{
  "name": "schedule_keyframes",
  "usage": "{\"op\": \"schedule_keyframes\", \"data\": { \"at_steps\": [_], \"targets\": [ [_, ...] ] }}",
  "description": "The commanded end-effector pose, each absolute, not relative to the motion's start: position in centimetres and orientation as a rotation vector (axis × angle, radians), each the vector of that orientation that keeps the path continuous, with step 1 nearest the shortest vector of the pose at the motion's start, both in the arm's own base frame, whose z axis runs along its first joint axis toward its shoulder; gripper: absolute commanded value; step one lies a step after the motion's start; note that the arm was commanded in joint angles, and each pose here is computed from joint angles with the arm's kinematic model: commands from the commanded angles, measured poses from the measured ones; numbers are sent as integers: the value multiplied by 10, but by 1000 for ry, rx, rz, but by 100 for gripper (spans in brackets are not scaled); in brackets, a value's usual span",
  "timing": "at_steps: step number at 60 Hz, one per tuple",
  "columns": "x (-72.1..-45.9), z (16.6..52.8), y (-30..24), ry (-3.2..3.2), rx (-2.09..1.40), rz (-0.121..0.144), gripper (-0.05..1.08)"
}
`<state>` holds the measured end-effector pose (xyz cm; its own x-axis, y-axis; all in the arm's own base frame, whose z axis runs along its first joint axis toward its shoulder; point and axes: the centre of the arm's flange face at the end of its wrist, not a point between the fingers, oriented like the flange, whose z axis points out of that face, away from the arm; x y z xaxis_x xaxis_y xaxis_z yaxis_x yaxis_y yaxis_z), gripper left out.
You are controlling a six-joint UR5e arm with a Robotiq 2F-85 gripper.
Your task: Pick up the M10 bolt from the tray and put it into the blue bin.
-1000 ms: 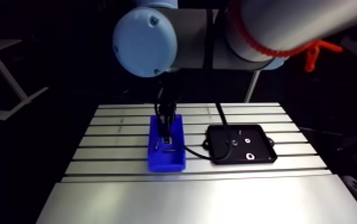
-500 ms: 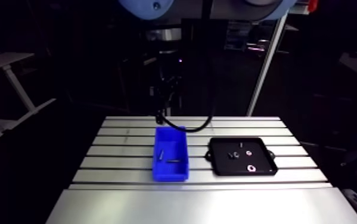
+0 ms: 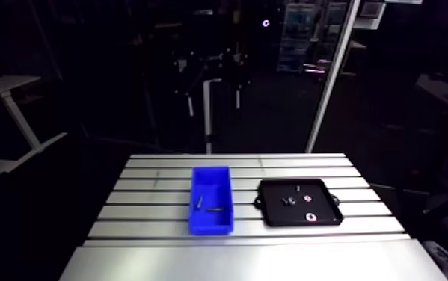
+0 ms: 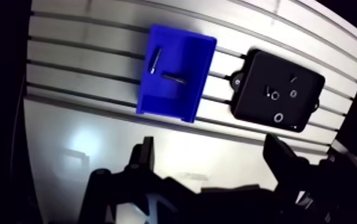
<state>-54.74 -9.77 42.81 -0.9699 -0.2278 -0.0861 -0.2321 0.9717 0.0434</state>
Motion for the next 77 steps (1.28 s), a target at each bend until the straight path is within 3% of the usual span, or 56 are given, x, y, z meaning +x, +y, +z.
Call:
{"op": "schedule_keyframes", "data": {
  "at_steps": [1,11,38,77],
  "targets": [
    [-542,453,-85,3082,-38,90,1],
    [-544,461,-58,3064,33,71,1],
    [-545,502,-53,3097,69,27,1],
    [-547,498,-51,3096,72,26,1]
  ]
}}
